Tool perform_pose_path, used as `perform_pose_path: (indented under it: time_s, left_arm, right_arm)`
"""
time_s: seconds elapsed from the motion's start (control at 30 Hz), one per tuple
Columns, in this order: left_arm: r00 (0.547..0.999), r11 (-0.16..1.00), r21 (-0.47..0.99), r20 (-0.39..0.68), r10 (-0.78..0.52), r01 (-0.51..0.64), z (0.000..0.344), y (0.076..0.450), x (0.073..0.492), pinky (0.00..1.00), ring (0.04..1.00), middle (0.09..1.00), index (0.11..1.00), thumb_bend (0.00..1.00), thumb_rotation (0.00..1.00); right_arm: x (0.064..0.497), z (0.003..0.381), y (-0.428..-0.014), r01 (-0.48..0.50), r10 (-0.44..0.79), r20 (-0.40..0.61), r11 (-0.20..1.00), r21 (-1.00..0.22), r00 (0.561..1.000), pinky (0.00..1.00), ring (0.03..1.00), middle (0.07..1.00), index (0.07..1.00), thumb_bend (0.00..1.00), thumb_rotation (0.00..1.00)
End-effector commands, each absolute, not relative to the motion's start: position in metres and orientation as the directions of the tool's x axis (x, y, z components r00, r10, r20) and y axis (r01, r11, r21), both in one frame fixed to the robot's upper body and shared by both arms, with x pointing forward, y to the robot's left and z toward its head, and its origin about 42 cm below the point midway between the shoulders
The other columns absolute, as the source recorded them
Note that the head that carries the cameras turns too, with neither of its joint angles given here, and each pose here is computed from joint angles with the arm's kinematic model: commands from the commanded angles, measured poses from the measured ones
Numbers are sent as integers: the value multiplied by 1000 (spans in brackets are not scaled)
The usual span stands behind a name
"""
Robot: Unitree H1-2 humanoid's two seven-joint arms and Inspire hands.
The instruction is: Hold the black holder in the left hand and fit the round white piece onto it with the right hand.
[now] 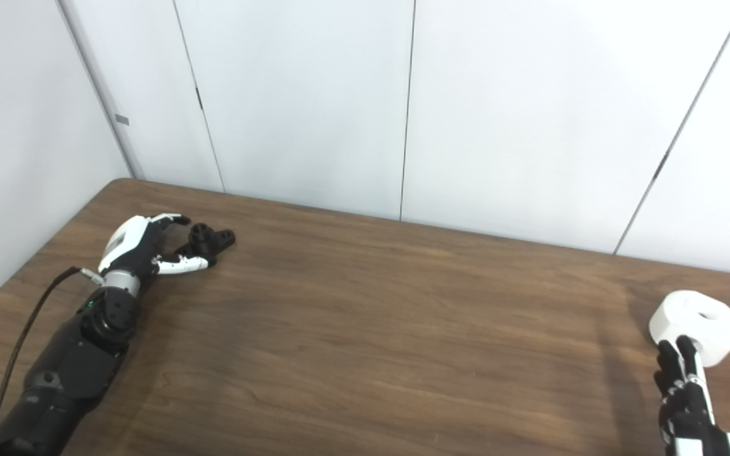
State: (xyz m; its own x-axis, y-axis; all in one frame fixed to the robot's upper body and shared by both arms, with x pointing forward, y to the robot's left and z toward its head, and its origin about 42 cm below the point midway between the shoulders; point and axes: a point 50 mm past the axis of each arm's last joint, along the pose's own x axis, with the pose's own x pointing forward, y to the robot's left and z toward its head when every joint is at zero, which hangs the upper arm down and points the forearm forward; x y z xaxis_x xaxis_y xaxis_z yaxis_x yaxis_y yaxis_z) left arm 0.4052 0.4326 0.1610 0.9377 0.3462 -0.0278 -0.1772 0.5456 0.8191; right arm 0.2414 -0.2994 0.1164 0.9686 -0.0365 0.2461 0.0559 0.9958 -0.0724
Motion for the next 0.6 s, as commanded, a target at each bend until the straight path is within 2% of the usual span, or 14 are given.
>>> perform_pose_path:
  time_s: [0.0,0.27,0.57]
  left_arm:
    - [937,508,828,57,345,-237,197,441,418,946,987,930,774,857,296]
    - [938,499,839,39,344,-218,197,442,420,942,984,920,741,849,296]
    - [937,460,864,34,348,-202,202,444,421,932,977,907,731,852,298]
  right_arm:
    - [210,72,-289,76,-73,80,997,-27,994,1000,973,968,1000,687,955]
    - [210,72,-287,73,-69,104,997,-32,992,1000,975,969,1000,623,968]
    - [209,74,-285,79,-74,101,996,-45,992,1000,1000,967,1000,620,987]
